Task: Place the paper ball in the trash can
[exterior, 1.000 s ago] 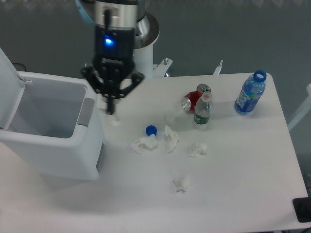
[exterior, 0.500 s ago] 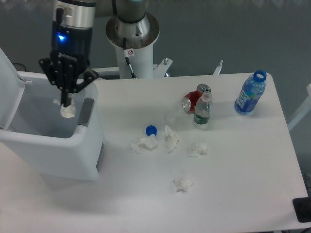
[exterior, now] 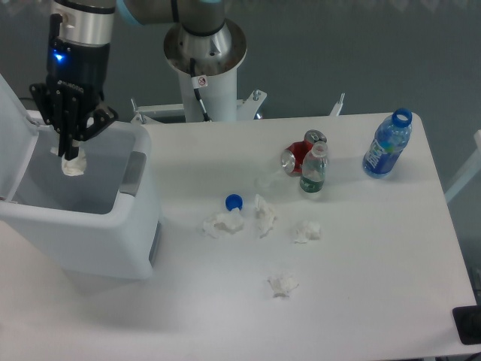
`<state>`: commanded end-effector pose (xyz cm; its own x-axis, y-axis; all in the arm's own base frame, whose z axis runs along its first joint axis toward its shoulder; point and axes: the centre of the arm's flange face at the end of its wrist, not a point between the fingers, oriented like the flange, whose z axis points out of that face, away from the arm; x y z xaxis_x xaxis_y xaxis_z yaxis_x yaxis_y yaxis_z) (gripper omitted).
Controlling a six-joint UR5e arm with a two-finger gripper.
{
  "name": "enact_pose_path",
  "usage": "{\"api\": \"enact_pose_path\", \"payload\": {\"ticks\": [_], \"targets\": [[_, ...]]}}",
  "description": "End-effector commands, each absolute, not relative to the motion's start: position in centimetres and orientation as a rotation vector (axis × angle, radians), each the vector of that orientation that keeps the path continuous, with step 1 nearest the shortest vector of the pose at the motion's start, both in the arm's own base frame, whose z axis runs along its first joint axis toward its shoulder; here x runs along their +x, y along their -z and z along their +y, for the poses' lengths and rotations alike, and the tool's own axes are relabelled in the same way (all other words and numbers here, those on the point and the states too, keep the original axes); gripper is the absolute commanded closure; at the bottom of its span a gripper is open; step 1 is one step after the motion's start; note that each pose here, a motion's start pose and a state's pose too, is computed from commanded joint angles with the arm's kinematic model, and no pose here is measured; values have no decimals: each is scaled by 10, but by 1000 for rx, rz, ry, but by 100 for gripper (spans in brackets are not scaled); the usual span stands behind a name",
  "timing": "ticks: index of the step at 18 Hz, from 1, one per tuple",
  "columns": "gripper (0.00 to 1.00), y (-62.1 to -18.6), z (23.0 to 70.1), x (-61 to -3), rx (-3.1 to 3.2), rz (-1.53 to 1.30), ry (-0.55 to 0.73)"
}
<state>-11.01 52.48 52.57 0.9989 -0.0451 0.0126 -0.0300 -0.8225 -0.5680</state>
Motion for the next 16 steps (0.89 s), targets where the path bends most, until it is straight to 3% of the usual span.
{"api": "enact_pose_path", "payload": {"ticks": [1, 8, 12, 16], "targets": [[22, -526, 525, -111, -2537, 52, 30], [0, -546, 512, -129, -2503, 34, -28], [0, -558, 491, -174, -2497, 39, -146], [0, -557, 481, -206, -2576, 87, -365]]}}
